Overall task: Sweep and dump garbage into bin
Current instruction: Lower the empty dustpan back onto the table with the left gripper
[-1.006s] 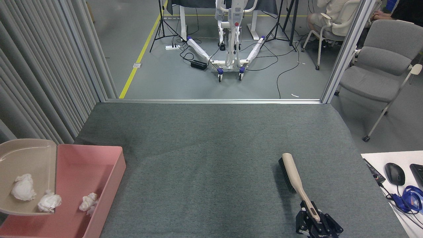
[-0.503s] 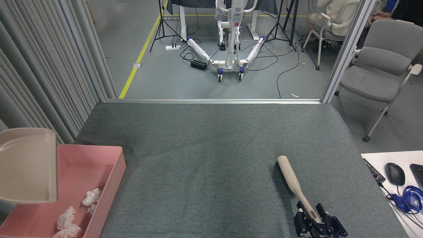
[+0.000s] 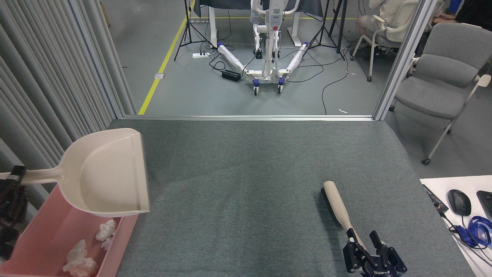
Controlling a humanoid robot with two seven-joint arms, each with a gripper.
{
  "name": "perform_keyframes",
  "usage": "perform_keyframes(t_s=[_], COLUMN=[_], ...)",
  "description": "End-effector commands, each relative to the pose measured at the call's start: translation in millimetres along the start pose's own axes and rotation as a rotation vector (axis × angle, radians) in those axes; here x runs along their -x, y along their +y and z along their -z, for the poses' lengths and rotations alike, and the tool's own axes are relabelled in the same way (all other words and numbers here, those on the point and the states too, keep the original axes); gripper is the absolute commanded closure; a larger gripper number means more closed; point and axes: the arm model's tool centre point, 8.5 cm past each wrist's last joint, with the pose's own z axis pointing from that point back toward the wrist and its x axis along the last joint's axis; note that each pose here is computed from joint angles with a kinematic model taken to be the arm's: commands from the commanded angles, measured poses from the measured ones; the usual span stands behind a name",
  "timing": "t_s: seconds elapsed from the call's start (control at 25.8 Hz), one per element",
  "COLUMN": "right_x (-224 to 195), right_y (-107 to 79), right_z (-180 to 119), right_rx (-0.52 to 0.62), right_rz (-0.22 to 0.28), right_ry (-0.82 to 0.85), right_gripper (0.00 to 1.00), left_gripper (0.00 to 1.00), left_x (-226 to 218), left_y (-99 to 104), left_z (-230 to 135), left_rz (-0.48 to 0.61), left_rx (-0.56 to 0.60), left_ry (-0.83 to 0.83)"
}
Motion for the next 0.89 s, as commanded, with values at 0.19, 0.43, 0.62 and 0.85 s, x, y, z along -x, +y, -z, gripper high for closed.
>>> perform_keyframes(t_s=[0.19,0.43,0.62,0.85], right_x=[1.5,-5.3,-3.0,-1.1], right_y=[-26.3,-26.2,-30.7,-34.2], right_z=[-10.9,-20.6,-29.8,-35.6], right_rx=[0.081,0.089,0.102,0.113], right_rz=[-0.081,-0.195,-0.2,-0.194], right_ry=[0.02,0.023,0.036,0.052], right_gripper=[0.25,0.25,0.25,0.25], left_gripper=[1.0,1.0,1.0,1.0], left_x=[9.3,27.7,46.3,55.2], left_y=[-147.2,-202.9,-219.3,-253.7], left_z=[15.2,17.2,11.8,6.9], left_rz=[-0.101,0.06,0.042,-0.03], left_rx=[0.212,0.272,0.278,0.268], left_ry=[-0.027,0.052,0.097,0.105])
